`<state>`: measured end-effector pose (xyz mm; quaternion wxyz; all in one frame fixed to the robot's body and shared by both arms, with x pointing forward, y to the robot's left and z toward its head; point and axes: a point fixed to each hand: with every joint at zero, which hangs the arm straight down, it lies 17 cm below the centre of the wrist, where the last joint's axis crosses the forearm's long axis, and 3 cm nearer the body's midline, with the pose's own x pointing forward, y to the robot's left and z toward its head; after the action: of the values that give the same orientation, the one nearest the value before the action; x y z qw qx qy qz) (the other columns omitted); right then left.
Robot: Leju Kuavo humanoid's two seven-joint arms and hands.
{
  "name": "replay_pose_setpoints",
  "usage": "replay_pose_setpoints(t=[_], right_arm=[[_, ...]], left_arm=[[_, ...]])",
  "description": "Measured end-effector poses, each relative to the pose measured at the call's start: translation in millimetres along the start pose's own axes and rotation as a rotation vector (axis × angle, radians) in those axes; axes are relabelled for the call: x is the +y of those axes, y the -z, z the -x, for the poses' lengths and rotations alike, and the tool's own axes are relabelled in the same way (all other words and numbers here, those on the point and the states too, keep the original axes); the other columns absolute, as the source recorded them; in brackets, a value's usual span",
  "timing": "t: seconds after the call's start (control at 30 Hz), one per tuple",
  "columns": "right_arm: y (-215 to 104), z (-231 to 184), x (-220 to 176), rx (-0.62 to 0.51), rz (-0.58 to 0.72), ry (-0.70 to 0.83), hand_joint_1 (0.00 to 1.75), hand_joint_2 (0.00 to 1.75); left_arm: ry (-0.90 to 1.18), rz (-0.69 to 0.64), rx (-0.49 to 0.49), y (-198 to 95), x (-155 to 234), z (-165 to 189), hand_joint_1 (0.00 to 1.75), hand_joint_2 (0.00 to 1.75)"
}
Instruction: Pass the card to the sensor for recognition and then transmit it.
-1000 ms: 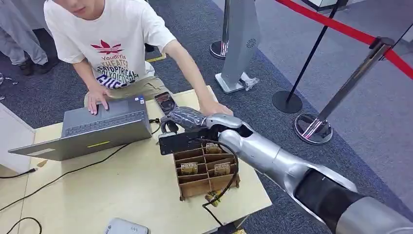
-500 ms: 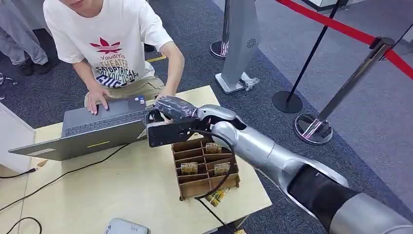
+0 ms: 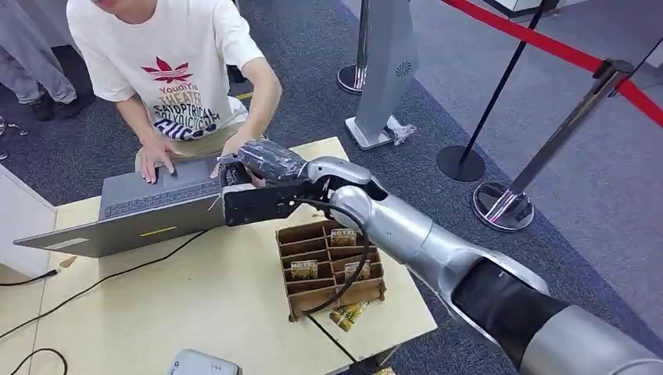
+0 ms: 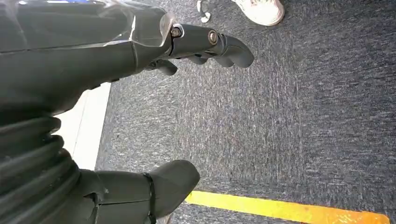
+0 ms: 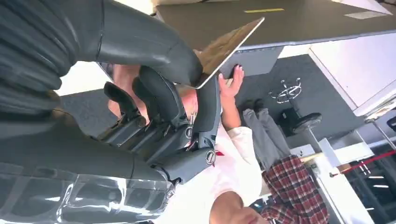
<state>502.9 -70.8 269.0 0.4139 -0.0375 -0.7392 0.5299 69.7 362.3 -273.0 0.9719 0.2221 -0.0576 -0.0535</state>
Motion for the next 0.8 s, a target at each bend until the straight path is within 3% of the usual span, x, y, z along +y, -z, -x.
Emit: replay_pose_setpoints(t=[0.07,0.1,0.67,0.8], right_arm=[[-1,4,2,0.01,0.002,0.004,0.09,1.75],[-1,6,3,0.015,0.003,0.006,0.0,1.75],[-13,26,24,0.069,0.023,0.042,0.0,1.75],[-18,17,26,0.029,0.065,0.078,0.0,1.75]], left_arm=[[0.0,0.0,0.0,0,0,0,0.0,1.75],[0.0,0.0,0.001,0,0,0,0.0,1.75],[0.006,-0.005,0.0,0,1,1,0.0,1.75],[0.007,-0.007,-0.003,0,1,1,0.0,1.75]])
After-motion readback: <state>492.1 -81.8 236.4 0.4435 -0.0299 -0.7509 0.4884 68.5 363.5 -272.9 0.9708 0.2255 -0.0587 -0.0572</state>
